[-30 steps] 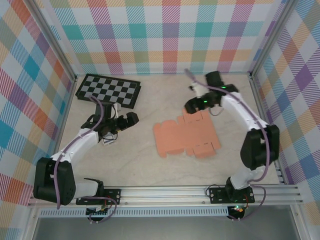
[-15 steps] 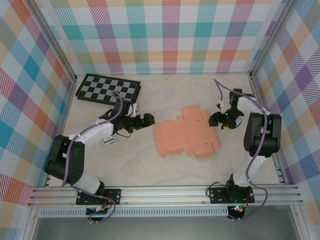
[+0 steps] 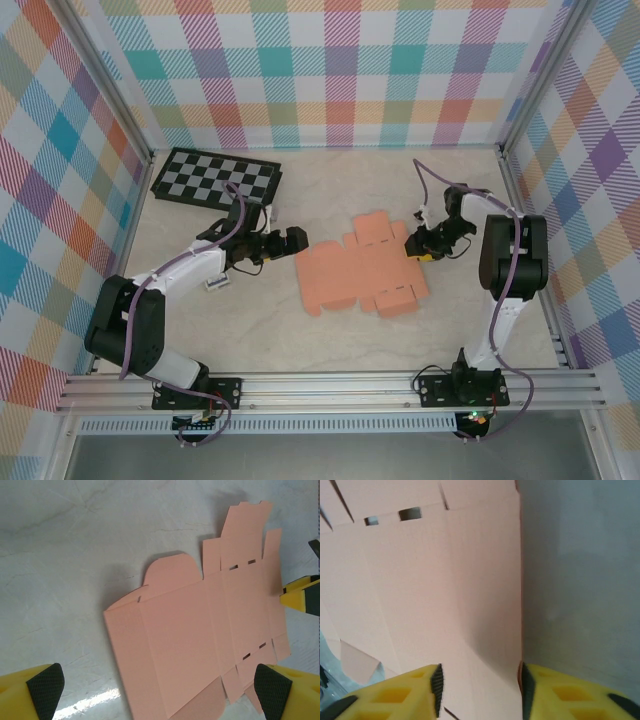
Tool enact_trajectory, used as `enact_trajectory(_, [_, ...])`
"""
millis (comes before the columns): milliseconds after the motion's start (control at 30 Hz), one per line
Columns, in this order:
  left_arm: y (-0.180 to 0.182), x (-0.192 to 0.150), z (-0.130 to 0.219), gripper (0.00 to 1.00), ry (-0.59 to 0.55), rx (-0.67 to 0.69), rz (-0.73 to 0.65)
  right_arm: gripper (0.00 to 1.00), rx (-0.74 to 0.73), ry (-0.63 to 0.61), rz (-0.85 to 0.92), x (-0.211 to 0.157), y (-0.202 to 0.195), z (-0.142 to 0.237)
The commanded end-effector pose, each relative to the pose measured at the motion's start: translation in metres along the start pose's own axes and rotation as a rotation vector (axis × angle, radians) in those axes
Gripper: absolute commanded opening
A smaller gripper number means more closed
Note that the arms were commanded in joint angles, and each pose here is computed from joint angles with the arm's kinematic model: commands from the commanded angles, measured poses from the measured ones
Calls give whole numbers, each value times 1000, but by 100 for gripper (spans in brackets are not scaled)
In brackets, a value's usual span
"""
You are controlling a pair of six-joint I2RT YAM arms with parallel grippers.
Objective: Fold the paper box
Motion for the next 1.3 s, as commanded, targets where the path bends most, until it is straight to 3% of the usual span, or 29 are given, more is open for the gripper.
enact_trajectory(0, [-5, 4, 12, 100, -24, 12, -29, 30, 34, 12, 114, 5, 20, 1])
enact_trajectory(167, [-9, 14, 26, 100, -61, 4, -47, 17, -49, -33, 252, 12, 38, 6])
enact_trajectory(367, [-3, 23, 39, 100, -90, -21, -41, 12, -150, -79, 392, 21, 60, 17])
enact_trajectory(400, [-1, 24, 40, 100, -92, -21, -38, 15, -148, -88, 384, 23, 62, 20])
enact_trajectory(467, [2, 25, 42, 100, -94, -22, -32, 35, -103, -92, 325, 25, 64, 26])
enact_trajectory(533, [8, 19, 40, 100, -55, -2, 1, 46, 100, -93, 200, 26, 70, 39])
enact_trajectory(667, [15, 2, 29, 100, 9, -14, 30, 49, 150, -123, 20, 26, 41, 41])
enact_trajectory(800, [20, -16, 19, 100, 57, -39, 58, 49, 187, -58, -57, 19, 36, 23])
enact_trajectory(900, [9, -18, 18, 100, 54, -110, 39, 50, 213, -45, -76, 16, 33, 11])
enact_trajectory(1000, [-2, -30, 13, 100, 119, -165, 0, 49, 231, -26, -82, 13, 32, -2])
enact_trajectory(1267, [-4, -50, -3, 100, 210, -171, -33, 46, 248, 50, -50, 20, 44, -28])
Point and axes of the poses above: each hand's point on the last joint's axis, 136 mm out from that joint toward the fingers, its own z axis back along the fingers, its own y axis along the line the jaws close on, x = y × z, the point moved 3 cm from there along z, back along the fingers, and after that the axes turned 5 degrees about -z, right-handed, at the moved point
